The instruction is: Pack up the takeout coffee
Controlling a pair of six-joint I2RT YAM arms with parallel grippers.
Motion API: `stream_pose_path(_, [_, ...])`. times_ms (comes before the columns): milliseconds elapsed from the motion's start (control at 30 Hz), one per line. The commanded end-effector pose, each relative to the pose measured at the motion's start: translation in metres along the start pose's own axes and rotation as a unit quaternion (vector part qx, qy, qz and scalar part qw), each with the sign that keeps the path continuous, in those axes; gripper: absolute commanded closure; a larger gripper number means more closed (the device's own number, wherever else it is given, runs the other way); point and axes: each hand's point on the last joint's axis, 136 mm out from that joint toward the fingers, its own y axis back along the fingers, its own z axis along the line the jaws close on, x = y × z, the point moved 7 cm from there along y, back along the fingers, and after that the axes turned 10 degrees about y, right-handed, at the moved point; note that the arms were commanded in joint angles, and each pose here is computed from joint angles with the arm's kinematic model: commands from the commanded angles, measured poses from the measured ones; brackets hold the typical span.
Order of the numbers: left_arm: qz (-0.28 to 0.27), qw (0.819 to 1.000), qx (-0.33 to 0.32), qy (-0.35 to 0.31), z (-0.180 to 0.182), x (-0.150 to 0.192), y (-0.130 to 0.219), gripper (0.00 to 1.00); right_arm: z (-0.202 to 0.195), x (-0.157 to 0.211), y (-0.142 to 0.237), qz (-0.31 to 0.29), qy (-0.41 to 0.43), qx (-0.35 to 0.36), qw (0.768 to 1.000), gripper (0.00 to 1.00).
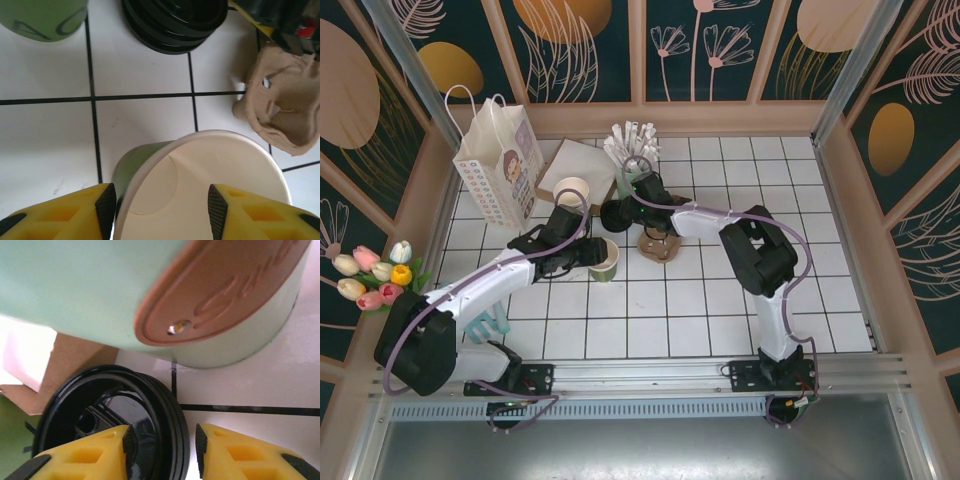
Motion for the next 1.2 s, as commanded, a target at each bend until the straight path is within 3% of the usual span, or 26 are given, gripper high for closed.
stream_pose_path(0, [0.009, 0.999, 0.039, 0.003, -0.015, -0.003, 0.001, 0.44, 0.003, -0.003, -0.002, 0.002, 0.024, 0.01, 1.0, 0.62])
stream_pose_path(333, [-0.008, 0.999, 0.045, -0.002, -0.015, -0.004, 0.013, 0.19, 0.007, -0.004, -0.004, 0.003, 0.056, 0.011, 0.998, 0.72])
stream_pose_path(533, [-0.028, 0.998, 0.051, 0.002, -0.015, -0.006, 0.022, 0.02, 0.008, -0.002, -0.007, 0.012, 0.063, 0.011, 0.998, 0.68])
stream_pose_path(1167, [-0.047, 0.999, 0.012, 0.013, -0.005, -0.008, 0.019, 0.01, 0.011, -0.016, 0.005, -0.024, 0.104, 0.019, 0.994, 0.84])
